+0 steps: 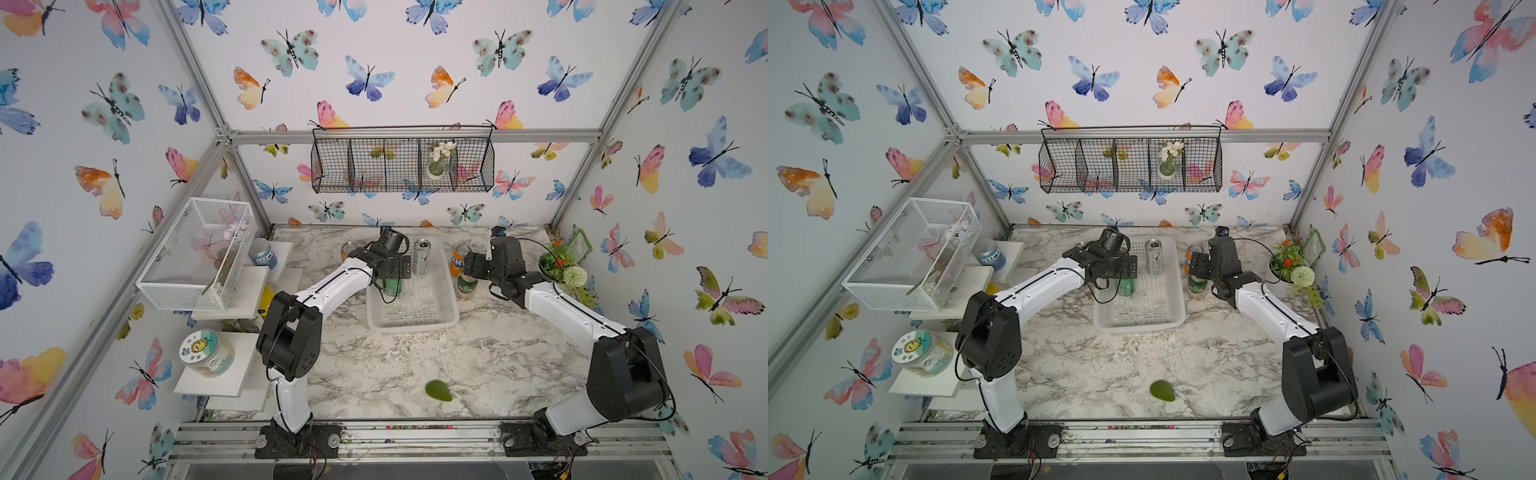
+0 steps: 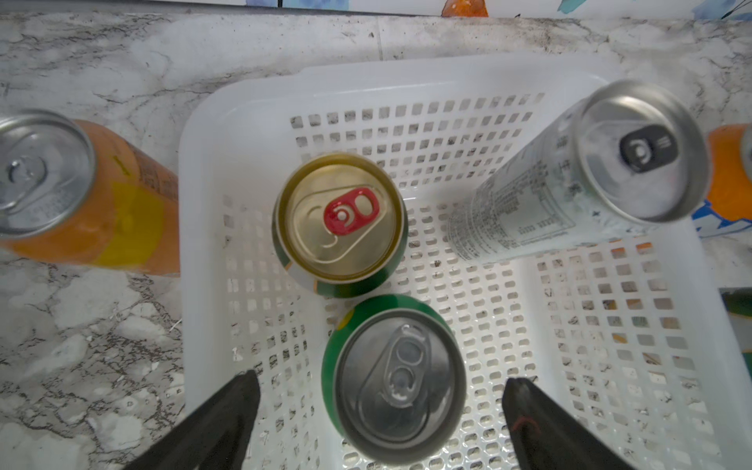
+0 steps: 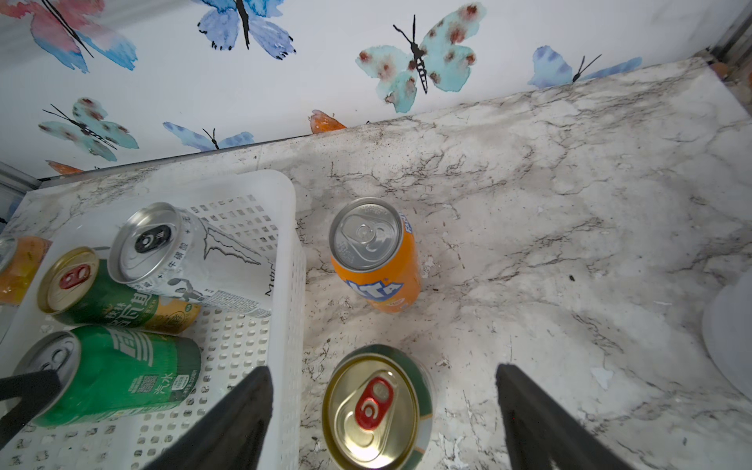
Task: Take out the drinks from the basket
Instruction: Pick up the drink from the basket.
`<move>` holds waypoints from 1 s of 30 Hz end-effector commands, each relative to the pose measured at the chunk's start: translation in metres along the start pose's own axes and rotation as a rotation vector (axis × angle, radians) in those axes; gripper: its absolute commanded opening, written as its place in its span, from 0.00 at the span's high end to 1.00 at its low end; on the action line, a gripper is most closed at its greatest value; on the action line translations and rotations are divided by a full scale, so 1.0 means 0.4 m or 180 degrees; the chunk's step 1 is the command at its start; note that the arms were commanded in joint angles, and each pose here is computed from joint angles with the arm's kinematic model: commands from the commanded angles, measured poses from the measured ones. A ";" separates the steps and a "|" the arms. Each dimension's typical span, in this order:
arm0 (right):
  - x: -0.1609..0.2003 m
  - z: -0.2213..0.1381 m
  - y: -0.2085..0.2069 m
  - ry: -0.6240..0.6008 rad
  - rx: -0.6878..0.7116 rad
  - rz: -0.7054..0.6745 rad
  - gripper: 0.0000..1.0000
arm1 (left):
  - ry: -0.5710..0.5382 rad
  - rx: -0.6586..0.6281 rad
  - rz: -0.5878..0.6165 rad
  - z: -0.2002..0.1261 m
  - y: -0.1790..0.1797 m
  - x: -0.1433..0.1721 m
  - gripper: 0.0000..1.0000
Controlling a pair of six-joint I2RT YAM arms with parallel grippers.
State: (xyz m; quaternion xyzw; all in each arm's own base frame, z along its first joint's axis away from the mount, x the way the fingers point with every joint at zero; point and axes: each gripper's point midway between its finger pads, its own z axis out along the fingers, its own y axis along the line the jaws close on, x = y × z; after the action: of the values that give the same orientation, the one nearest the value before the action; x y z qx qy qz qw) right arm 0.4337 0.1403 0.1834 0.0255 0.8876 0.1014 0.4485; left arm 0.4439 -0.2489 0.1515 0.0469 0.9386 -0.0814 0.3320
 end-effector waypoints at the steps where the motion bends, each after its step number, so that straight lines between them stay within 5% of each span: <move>1: -0.009 -0.005 -0.005 -0.0068 0.0060 -0.0002 0.11 | 0.0102 -0.0115 0.0086 0.034 0.009 0.016 0.02; 17: -0.015 -0.010 -0.006 -0.0098 0.0061 0.0022 0.11 | 0.0395 -0.0252 0.0161 0.132 0.020 0.082 0.19; 30: -0.024 -0.008 -0.007 -0.0100 0.0092 0.0027 0.11 | 0.0198 -0.0150 0.0142 0.073 0.004 0.023 0.34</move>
State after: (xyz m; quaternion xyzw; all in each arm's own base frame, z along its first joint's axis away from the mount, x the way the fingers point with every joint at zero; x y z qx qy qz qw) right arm 0.4346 0.1380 0.1842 0.0291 0.8866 0.0957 0.4517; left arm 0.4527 -0.2537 0.0940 0.0633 0.9560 -0.0467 0.2825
